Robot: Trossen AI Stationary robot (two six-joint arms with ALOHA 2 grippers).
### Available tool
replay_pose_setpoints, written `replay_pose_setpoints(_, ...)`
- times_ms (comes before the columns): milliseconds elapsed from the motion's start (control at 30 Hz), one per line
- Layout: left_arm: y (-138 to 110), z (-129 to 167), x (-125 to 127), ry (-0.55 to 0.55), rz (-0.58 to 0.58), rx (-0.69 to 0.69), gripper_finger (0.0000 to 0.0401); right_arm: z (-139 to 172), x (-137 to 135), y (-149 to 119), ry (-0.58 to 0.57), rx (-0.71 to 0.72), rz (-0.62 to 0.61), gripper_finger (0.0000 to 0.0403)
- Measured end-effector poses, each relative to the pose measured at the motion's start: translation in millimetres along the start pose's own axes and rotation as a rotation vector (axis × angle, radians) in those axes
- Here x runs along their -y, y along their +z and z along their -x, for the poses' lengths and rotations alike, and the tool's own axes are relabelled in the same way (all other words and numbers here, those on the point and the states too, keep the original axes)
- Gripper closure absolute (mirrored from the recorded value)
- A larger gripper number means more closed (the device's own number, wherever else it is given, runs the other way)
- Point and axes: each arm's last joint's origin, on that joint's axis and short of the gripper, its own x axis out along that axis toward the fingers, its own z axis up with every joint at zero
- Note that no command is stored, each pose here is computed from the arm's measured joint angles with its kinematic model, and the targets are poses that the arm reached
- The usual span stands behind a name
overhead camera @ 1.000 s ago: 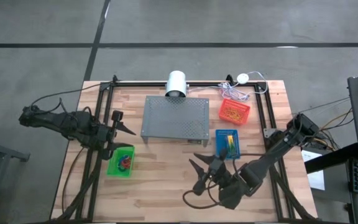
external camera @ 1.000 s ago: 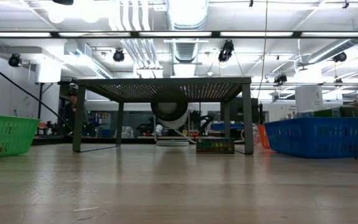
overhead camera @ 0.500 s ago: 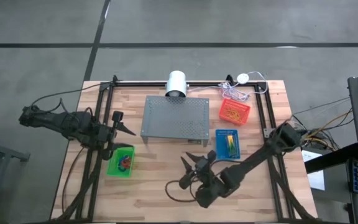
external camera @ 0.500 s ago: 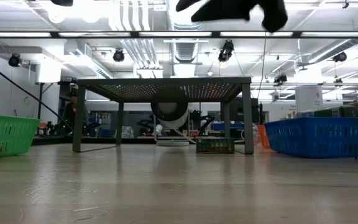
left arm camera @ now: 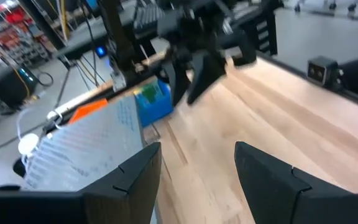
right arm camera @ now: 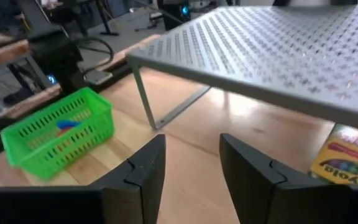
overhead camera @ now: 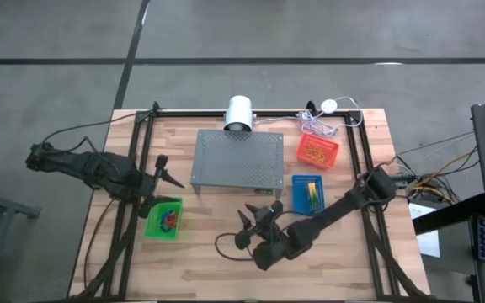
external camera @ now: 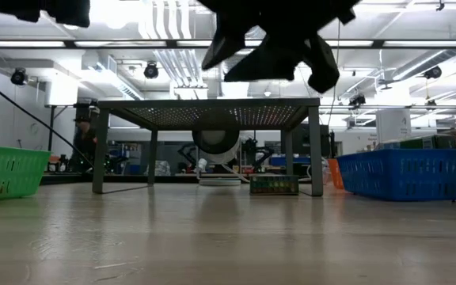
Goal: Pick & Place Office Desk Supplies
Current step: Put the yellow crayons into the blue bin
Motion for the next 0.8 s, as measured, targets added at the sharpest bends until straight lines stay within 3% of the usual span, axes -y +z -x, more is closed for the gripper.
replay_pose_setpoints(267, -8, 0, 3, -0.032, -0.003, -0.079, 0.0192, 14, -3, 4, 0.005, 0.043, 0.058, 0.0255)
replay_pose_setpoints(800, -8, 0, 3, -0.034, -0.003, -0.083, 0.0192, 14, -3, 7, -0.003, 0.055, 0.066, 0.0268)
